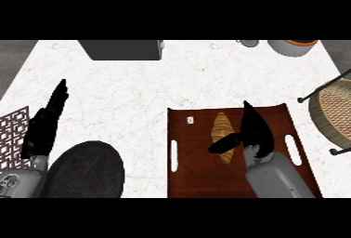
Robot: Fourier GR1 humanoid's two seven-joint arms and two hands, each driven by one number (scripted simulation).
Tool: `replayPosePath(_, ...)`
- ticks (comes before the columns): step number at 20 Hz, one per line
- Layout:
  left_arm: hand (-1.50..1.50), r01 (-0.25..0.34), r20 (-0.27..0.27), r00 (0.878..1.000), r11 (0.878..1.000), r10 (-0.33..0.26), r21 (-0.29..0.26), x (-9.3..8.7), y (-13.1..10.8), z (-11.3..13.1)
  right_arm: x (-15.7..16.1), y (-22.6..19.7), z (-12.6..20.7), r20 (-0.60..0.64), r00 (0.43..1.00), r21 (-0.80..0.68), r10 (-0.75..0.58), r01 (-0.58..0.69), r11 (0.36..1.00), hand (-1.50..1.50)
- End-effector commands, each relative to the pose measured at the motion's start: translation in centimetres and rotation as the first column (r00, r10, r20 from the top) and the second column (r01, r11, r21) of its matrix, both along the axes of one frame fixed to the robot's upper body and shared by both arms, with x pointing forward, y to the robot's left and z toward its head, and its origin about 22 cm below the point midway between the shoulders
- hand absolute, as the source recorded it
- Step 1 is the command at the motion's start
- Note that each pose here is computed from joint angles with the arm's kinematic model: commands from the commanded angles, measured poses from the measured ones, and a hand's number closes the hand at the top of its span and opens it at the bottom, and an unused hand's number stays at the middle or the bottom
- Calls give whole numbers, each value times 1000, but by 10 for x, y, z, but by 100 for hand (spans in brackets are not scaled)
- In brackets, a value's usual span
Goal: Pick the croissant from the tray and place it in the tiered basket
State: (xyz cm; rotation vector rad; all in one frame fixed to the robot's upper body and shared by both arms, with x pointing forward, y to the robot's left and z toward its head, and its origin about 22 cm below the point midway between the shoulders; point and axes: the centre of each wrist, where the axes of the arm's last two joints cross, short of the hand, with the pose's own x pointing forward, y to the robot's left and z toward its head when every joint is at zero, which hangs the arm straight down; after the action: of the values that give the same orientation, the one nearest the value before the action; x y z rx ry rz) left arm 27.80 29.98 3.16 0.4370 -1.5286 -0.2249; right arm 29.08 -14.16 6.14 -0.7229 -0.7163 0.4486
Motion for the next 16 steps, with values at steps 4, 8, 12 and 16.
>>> replayPosePath(4,0,12,2,1000,1000,-12,18,-7,0,-3,2,15,-9,-159,974,-30,-161,158,987,-150)
replayPosePath(8,0,-9,13,1000,1000,9,-4,-2,-18,-15,7,2,-10,-160,974,-30,-163,160,987,-150)
replayPosePath(12,0,-1,12,1000,1000,1,2,0,5,16,18,17,-25,-192,971,-19,-143,142,990,-150)
replayPosePath(16,0,12,-1,1000,1000,-12,-14,-12,-2,7,17,7,-39,-202,968,1,-148,151,989,-150)
